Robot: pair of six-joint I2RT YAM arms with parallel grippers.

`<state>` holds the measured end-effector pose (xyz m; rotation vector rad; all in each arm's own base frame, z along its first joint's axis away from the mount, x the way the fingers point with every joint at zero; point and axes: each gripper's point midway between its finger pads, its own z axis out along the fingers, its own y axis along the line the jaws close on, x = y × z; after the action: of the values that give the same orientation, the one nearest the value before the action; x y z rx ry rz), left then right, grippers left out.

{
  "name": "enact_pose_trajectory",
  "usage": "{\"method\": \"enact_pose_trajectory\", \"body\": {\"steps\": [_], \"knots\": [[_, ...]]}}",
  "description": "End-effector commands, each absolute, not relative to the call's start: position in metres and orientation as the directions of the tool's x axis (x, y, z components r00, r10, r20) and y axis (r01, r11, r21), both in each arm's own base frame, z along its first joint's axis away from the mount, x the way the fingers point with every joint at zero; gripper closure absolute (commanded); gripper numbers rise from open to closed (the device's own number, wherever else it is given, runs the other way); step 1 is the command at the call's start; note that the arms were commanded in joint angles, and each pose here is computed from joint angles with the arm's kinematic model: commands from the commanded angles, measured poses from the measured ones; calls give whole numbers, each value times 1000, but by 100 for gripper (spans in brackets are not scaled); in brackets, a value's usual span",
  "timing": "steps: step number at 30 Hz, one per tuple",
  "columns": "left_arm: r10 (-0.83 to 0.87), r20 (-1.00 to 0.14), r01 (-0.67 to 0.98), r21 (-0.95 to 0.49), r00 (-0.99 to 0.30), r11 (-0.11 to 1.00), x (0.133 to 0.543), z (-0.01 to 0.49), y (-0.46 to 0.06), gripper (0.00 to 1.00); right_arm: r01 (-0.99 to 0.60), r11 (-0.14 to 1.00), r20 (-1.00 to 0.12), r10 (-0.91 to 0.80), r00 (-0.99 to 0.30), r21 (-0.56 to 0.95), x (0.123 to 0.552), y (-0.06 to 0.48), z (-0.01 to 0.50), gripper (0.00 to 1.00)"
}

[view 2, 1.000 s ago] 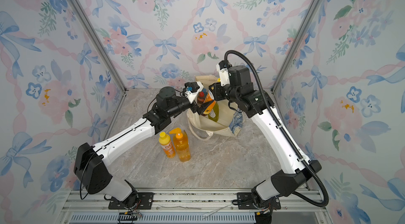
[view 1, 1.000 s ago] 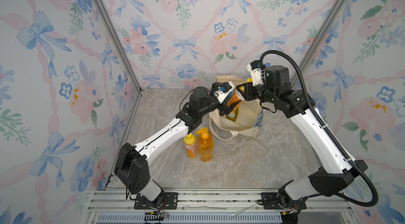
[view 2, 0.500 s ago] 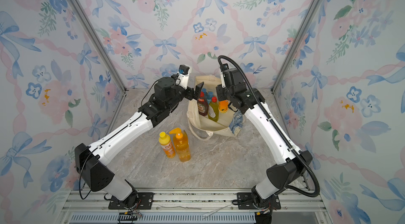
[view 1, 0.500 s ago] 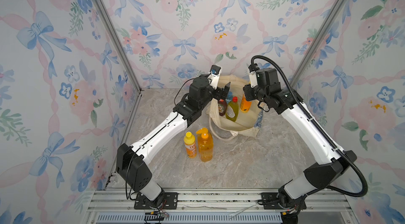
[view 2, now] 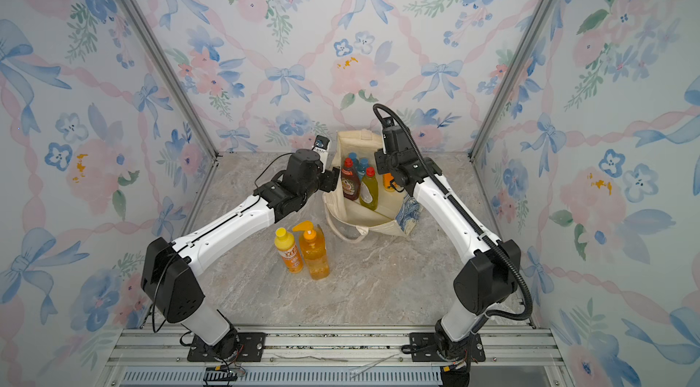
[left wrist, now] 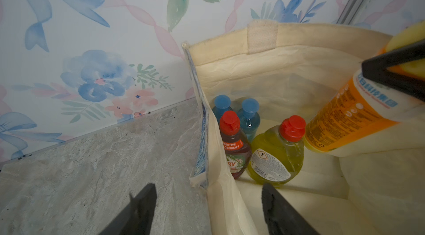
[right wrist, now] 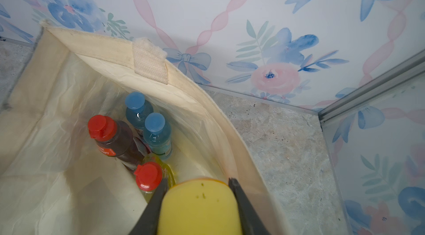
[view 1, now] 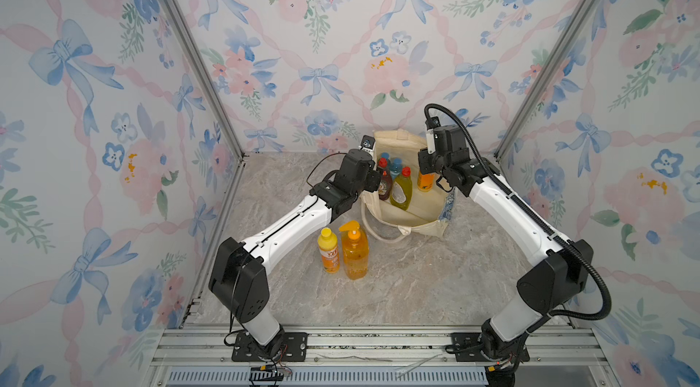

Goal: Pack dish soap into the shopping bag
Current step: Place the bottle of dish soap in the shopping bag.

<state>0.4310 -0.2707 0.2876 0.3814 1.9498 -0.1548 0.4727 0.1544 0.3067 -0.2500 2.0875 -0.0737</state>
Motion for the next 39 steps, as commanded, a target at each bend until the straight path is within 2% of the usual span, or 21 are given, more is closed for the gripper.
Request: {"method": "enact_pose_trajectory", "body": {"steps": [1,14,21,26,39], "knots": [[194,-897,325,60,-397,944,432,271,-270,34,-105,989,-931,-138,-337,-109,503,150,339,100],[226,-883,406,45,-411,913,436,258,-291,82,-175,985,-918,-79,-388,-11,539,176,299,100],[229,-888,432,37,-400,901,440,263,-300,95,-189,982,-898,-75,-434,9,541,179,279,100],[224,-893,448,29,-390,894,441,269,-305,100,-180,983,-889,-55,-454,31,547,172,266,100],[209,-904,451,19,-374,892,439,280,-307,100,-182,983,-848,-64,-526,39,556,169,224,93]]}}
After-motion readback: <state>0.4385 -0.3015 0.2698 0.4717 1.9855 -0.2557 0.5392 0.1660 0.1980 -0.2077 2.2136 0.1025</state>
